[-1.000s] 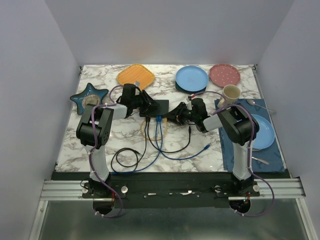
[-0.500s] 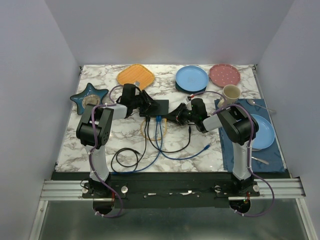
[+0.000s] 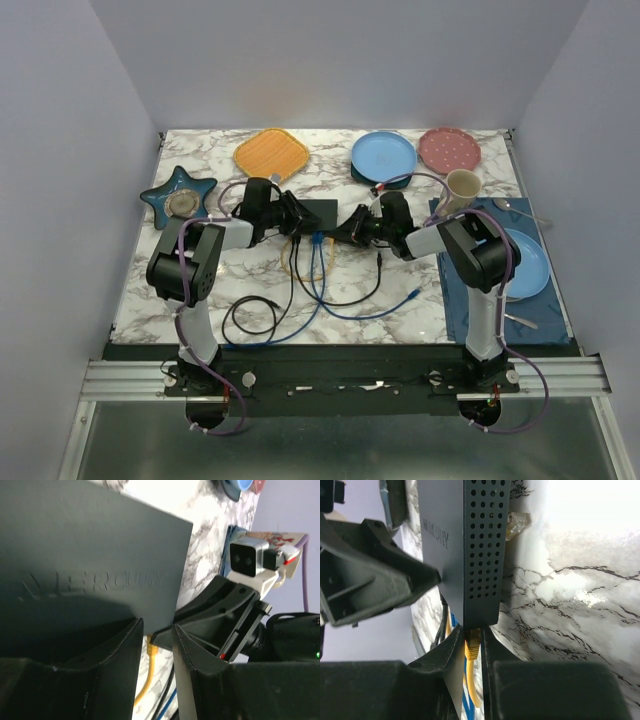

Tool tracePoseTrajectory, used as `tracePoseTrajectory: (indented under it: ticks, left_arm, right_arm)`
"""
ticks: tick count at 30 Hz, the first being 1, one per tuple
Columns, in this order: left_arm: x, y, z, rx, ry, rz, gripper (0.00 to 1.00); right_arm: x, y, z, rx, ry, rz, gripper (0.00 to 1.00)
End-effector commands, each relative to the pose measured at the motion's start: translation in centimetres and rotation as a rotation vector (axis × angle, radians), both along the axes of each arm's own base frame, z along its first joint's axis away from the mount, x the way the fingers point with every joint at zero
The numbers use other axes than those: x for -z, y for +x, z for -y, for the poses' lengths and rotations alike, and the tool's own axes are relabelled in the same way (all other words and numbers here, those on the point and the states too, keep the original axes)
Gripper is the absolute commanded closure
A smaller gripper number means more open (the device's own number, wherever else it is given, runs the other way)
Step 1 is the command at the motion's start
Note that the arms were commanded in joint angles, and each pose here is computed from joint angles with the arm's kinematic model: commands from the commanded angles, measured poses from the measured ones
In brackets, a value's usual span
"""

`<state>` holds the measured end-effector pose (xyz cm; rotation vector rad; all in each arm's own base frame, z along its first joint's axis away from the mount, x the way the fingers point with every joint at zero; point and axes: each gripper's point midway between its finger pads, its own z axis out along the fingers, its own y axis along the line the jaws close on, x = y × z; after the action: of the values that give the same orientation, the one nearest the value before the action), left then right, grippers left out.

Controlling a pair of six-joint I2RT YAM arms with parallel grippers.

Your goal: Pull the plug from the switch port

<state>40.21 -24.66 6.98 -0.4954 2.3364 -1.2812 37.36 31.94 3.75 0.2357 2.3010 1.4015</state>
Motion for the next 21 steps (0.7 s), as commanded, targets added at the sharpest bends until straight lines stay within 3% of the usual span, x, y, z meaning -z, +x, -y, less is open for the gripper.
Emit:
tracePoseTrajectory:
  ticks: [1, 21]
  left_arm:
    - [0.6, -2.9, 1.1, 0.044, -0.013, -0.059, 0.55]
    - [2.7, -1.5, 2.0, 0.006, 0.005, -0.102, 0.55]
  right_arm:
    - [2.1, -0.9, 1.3, -0.007, -0.126, -0.033, 0.99]
    - [2.3, -2.4, 1.6, -0.064, -0.148, -0.054, 0.99]
